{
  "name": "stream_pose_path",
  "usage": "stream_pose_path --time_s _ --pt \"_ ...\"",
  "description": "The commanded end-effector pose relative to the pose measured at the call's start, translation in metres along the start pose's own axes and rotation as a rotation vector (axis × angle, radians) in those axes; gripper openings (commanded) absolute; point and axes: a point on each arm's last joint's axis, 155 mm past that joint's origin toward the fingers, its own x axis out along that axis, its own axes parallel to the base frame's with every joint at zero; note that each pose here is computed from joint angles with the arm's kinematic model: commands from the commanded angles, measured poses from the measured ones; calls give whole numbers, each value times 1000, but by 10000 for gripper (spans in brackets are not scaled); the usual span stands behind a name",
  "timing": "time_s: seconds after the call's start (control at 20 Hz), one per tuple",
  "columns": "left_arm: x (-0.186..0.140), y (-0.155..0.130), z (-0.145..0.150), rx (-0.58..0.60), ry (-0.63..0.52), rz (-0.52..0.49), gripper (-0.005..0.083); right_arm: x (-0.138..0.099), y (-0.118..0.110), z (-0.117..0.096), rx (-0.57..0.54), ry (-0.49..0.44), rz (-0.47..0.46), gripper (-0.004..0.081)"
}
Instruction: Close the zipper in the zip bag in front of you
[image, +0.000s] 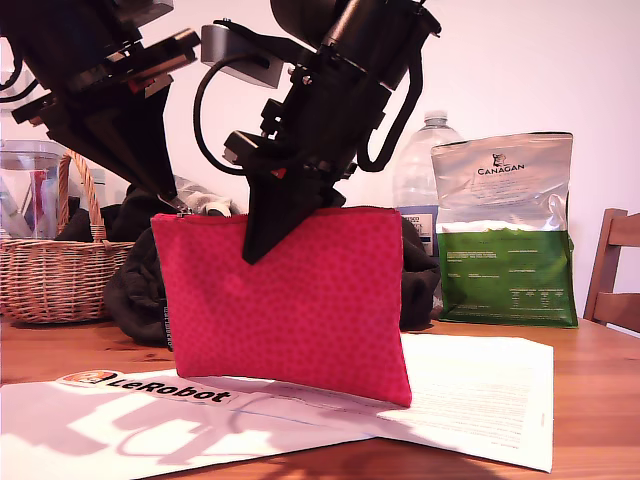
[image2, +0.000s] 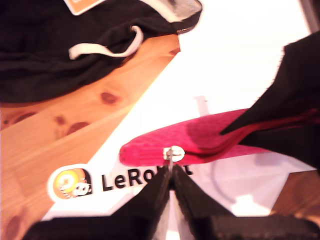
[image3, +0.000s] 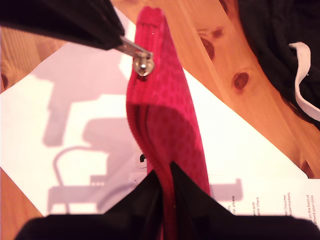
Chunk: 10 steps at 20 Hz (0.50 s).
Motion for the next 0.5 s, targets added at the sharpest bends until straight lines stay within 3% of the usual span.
stream_pose_path --time_s 0.0,0.2,0.45 --pt "-2 -3 3 2 -15 0 -19 2 1 0 3 -2 4 -10" --pt "-3 -23 3 82 -20 -34 -19 2 3 0 3 -2 11 -10" --pt "-4 -48 1 93 -20 -109 -20 2 3 1 3 -3 11 -10"
